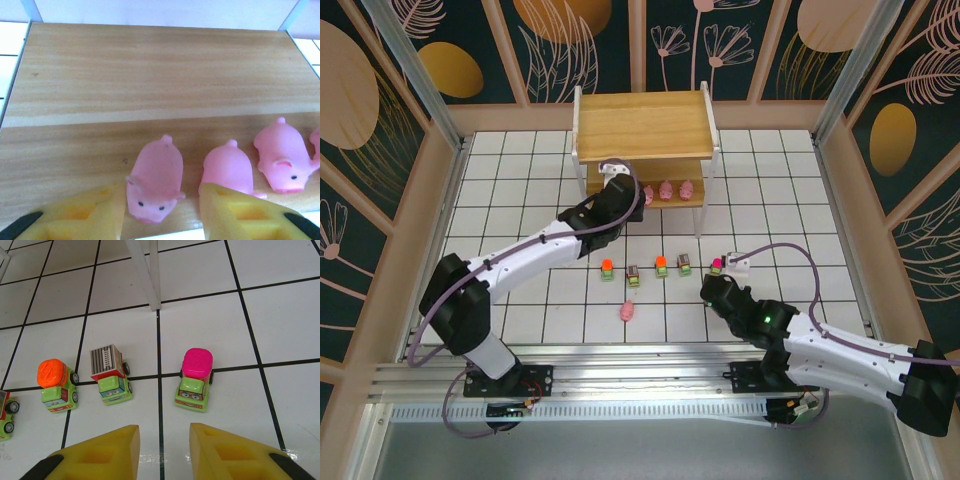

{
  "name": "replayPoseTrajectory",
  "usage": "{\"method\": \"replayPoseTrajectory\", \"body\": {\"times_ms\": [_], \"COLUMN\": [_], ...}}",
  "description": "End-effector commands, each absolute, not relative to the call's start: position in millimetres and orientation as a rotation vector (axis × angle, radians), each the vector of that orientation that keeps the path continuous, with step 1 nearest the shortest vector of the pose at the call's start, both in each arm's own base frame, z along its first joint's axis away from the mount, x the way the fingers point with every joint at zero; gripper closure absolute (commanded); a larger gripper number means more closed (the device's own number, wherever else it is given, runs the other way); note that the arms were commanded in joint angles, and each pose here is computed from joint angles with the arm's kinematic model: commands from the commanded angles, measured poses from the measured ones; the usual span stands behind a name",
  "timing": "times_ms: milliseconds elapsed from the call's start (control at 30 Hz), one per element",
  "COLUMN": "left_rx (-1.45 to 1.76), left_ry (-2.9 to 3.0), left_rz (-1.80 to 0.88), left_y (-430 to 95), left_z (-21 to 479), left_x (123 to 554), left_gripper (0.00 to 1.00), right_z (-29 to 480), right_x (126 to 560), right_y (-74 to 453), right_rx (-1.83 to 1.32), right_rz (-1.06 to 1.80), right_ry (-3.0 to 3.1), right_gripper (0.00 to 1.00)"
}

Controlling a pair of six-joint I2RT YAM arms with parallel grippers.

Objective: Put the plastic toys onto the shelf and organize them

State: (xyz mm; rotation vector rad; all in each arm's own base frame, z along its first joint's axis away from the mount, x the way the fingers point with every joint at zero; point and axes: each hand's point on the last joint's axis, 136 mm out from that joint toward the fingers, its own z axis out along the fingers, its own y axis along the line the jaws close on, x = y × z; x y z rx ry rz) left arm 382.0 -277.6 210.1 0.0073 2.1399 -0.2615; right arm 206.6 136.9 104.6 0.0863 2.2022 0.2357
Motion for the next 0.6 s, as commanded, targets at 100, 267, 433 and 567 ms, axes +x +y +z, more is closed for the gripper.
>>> {"method": "replayPoseTrajectory", "body": {"times_ms": [100,267,433,567], "left_rx": [0.003,0.0,0.002,0.032], "left_ry": [2.096,2.1,2.113,2.124], "left_rz": [-0.275,-0.279,-0.277,-0.259], "left_y": [-277.4,-274.7,-269.2,-269.8], "left_z": [229.6,225.6,217.2,208.8], "left_x": [371.4,355.2,338.3,322.7], "left_gripper": [0.56,0.56,0.56,0.55], "right_z": [105.5,105.3,105.2,105.5], "right_x": [207.5,207.3,207.0,207.0], "right_y": [131.4,131.4,131.7,132.1], "right_rx": [0.12,0.118,0.113,0.113], "right_rz": [0.22,0.22,0.218,0.22], "right_ry": [2.175,2.175,2.175,2.175], "right_gripper": [0.68,0.68,0.68,0.68]}}
